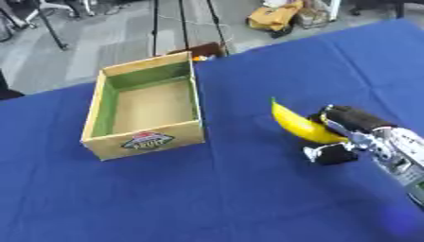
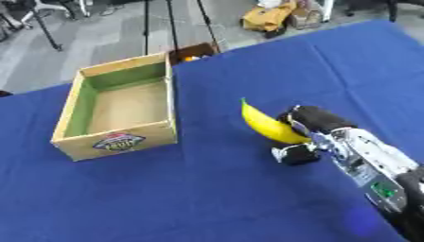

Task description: Pick up objects on the table and place them in the box.

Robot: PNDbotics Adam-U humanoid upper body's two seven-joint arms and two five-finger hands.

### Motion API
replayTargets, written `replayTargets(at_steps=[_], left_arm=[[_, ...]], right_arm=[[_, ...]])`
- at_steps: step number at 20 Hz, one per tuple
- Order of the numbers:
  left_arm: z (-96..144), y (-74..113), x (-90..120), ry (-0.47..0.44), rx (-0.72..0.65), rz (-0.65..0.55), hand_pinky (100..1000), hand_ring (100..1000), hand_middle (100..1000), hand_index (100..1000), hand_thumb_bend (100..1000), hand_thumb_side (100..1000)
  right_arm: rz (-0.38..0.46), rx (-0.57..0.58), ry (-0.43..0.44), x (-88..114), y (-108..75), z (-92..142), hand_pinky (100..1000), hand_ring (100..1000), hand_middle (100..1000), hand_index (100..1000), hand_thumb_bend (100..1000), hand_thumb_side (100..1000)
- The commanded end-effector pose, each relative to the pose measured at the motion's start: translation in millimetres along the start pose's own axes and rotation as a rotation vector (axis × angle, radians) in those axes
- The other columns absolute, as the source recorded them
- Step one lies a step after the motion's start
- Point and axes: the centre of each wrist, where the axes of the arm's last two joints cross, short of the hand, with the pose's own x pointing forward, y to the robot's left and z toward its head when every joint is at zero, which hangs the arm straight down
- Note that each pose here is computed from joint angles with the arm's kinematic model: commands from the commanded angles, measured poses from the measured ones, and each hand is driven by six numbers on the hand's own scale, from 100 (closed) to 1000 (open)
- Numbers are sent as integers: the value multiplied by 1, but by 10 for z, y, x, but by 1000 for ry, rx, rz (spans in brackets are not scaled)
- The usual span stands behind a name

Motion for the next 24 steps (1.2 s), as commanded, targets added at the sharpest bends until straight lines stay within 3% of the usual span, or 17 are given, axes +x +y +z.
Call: replayTargets(at_steps=[1, 20, 24], left_arm=[[-82, 13, 45, -34, -9, 4, 360, 743, 835, 882, 137, 979], [-95, 15, 46, -38, -15, 3, 361, 743, 834, 881, 145, 977], [-94, 14, 46, -38, -18, 5, 361, 743, 834, 881, 145, 977]], right_arm=[[20, -37, -3, -2, -129, 25, 647, 873, 452, 722, 104, 446], [126, -26, -26, 132, -441, -39, 633, 848, 539, 715, 100, 535], [158, -17, -31, 190, -541, -68, 628, 839, 613, 716, 100, 595]])
